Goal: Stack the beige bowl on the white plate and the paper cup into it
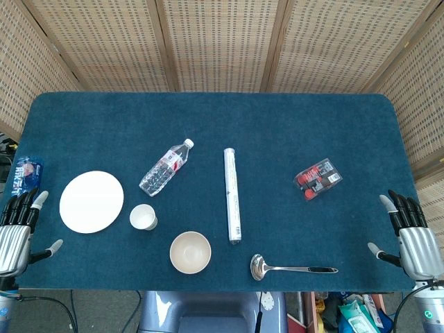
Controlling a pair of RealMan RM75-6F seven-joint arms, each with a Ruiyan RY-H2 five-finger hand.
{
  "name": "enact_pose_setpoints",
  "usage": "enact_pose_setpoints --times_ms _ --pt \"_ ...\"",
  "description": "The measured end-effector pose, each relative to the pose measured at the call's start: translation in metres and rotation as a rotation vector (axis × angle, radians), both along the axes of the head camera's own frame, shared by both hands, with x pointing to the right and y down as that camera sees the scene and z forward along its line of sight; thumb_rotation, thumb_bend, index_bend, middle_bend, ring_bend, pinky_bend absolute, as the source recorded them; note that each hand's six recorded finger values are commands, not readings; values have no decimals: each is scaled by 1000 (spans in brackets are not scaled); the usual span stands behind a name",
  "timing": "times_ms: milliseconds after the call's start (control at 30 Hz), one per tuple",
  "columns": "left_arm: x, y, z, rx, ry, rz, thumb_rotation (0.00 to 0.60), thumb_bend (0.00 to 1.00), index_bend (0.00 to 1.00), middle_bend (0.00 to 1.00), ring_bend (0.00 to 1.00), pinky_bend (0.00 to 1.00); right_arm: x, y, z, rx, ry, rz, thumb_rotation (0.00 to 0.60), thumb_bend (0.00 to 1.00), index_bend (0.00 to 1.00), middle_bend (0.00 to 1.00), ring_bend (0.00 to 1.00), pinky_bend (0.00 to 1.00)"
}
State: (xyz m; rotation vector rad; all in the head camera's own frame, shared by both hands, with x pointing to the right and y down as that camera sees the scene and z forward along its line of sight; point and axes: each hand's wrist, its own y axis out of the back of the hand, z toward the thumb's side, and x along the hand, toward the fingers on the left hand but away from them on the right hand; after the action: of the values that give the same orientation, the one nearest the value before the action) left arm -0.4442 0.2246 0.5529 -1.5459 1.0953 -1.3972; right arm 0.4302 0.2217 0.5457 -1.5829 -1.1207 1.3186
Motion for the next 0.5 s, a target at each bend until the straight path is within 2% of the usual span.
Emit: enact_pose_setpoints --times_ms 500 --pt "1 1 -2 1 1 7 600 21 0 0 0 0 4 -2 -5 65 72 2 600 142 9 0 0 0"
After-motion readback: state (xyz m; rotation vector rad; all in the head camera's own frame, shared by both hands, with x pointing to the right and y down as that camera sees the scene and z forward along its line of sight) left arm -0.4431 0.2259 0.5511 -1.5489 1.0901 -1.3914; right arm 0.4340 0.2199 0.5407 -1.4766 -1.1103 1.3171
